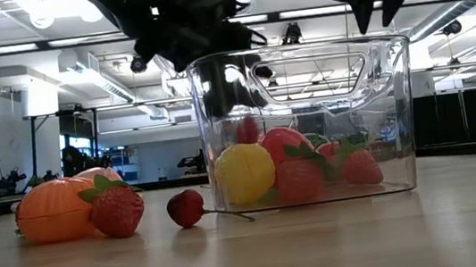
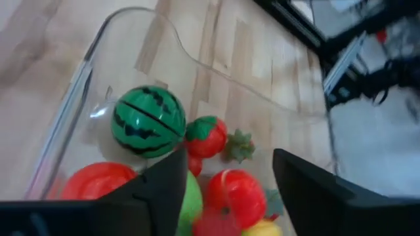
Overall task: Pick and placing Produce into tupperware
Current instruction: Put the red cherry into the transparent bin
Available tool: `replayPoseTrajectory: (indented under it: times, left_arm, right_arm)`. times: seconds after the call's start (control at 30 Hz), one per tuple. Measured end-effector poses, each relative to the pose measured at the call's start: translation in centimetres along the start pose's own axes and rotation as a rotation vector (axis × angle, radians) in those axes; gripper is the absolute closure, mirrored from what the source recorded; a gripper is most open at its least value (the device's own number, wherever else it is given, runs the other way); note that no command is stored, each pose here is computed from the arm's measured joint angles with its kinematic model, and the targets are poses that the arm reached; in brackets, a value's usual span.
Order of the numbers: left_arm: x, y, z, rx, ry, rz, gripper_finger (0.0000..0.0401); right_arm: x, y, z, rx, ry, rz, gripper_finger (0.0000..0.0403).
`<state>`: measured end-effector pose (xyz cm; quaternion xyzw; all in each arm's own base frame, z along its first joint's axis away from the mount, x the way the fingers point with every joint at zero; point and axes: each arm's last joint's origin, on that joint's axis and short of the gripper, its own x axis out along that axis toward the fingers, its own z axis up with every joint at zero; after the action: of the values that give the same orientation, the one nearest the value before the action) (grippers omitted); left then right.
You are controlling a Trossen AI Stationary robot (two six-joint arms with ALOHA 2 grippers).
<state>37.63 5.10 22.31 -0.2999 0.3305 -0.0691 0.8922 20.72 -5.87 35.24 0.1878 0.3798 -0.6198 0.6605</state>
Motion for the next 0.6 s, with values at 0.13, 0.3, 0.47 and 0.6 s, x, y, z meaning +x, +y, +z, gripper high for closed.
replayPoseTrajectory:
  times: [0.13, 0.3, 0.47, 0.6]
  left_arm:
    - [0.2, -0.2, 0.6, -0.076, -0.013, -0.007, 0.0145]
    - [-1.0, -1.0, 2.0, -0.036, -0.080, 0.014, 0.0125]
    - [-3.8, -2.0, 3.7, 0.097, -0.189, 0.111, 0.0123]
    - [-6.4, -1.8, 3.8, 0.099, -0.213, 0.313, 0.0123]
  right_arm:
    - [0.2, 0.1, -0.1, -0.054, 0.001, -0.002, 0.0174]
    - [-0.1, 0.2, 0.2, -0.119, -0.020, 0.031, 0.0174]
    - [-0.5, -0.1, 0.5, -0.160, -0.054, 0.071, 0.0174]
    - [-0.7, -0.5, 0.6, -0.193, -0.088, 0.062, 0.0174]
